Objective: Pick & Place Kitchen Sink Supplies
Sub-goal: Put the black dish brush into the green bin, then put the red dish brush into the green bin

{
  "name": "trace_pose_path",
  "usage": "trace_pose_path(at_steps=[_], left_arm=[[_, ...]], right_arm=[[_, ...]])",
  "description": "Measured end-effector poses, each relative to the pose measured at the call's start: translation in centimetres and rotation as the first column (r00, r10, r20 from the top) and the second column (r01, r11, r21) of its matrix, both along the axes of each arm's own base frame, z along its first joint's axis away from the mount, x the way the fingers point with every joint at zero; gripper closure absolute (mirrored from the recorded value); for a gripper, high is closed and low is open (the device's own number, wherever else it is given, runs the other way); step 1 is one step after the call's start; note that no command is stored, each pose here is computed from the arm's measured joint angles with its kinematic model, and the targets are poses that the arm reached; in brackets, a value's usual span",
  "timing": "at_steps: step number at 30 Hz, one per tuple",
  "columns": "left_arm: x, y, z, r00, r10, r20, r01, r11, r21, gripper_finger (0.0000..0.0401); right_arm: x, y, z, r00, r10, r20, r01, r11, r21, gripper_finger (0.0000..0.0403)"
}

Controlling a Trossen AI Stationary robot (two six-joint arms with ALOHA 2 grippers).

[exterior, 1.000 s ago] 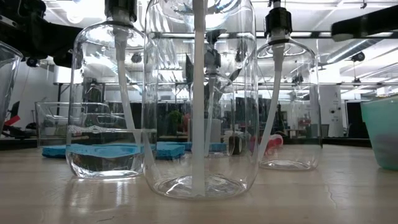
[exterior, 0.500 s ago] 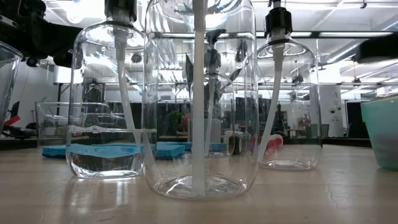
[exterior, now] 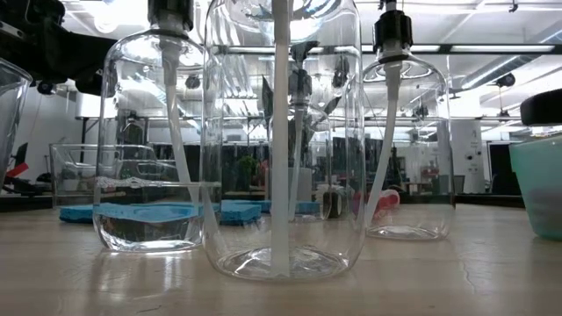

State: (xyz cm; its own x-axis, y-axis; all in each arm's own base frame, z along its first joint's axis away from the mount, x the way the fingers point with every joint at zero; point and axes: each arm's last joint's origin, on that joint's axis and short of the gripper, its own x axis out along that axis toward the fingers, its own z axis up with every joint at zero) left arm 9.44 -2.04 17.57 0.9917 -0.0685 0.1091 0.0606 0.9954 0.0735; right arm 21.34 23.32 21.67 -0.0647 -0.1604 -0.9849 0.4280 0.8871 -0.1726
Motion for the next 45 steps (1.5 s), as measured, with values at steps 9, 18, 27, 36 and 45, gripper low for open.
trace_pose_path(at_steps=[9,18,27,36,45], left_arm=[[0.0,0.0,0.0,1.000,0.000,0.000,0.000,1.000,0.000,0.0401],[0.0,0.0,0.0,1.000,0.000,0.000,0.000,1.000,0.000,0.0401],[0.0,0.0,0.0,1.000,0.000,0.000,0.000,1.000,0.000,0.0401],[0.0,0.0,0.0,1.000,0.000,0.000,0.000,1.000,0.000,0.0401],[0.0,0.0,0.0,1.000,0.000,0.000,0.000,1.000,0.000,0.0401]], right_arm=[[-0.1,0.2,-0.5,0.998,-0.061,0.011,0.061,0.998,-0.006,0.0284],[0.0,0.4,-0.6,0.998,-0.062,0.019,0.062,0.998,0.004,0.0248],[-0.1,0.2,-0.2,0.996,-0.081,0.033,0.081,0.997,0.002,0.0208],[0.1,-0.8,1.4,0.968,-0.188,0.167,0.192,0.981,-0.008,0.0172],[0.3,-5.2,5.9,0.774,-0.450,0.446,0.488,0.872,0.034,0.0160]])
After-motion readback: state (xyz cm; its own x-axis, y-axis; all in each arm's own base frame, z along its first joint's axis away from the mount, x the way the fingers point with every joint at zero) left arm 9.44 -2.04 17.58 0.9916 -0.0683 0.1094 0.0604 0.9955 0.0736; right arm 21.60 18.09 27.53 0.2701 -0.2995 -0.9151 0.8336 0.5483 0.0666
